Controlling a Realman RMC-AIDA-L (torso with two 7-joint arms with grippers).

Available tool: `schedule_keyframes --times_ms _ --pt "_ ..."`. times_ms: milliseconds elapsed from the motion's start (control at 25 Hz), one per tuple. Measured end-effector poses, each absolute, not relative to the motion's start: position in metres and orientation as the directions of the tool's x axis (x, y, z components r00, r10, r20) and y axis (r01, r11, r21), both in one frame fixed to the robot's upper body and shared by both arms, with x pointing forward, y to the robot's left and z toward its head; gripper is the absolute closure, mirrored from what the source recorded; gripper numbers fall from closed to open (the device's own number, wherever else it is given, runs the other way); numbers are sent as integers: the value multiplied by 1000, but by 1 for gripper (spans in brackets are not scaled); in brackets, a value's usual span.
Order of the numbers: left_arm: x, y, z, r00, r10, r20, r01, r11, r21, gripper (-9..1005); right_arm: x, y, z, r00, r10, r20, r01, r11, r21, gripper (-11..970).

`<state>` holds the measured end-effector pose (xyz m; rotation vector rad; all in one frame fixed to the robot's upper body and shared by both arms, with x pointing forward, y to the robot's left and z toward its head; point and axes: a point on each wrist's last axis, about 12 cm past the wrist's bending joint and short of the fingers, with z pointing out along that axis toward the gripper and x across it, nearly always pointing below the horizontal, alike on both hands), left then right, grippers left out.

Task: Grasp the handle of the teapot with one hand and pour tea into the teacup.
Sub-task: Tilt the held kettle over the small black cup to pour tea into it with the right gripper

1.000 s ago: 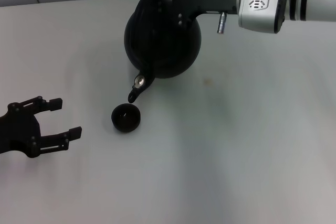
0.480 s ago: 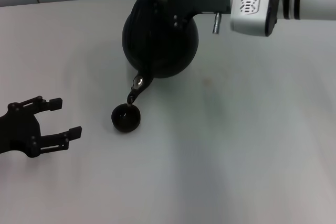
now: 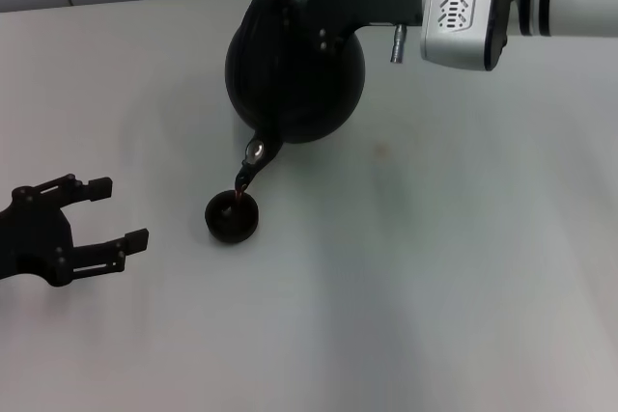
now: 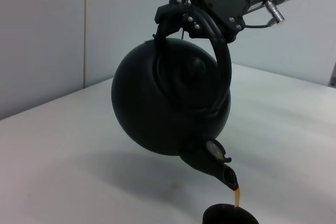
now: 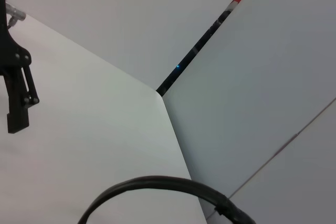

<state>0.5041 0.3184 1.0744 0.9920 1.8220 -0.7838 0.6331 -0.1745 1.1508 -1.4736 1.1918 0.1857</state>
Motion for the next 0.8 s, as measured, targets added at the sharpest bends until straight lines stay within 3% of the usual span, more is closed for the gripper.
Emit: schedule_keyframes --times_ms 800 --pt "507 318 1074 -282 310 -908 866 489 -102 135 630 -177 1148 452 -542 -709 -744 209 -635 872"
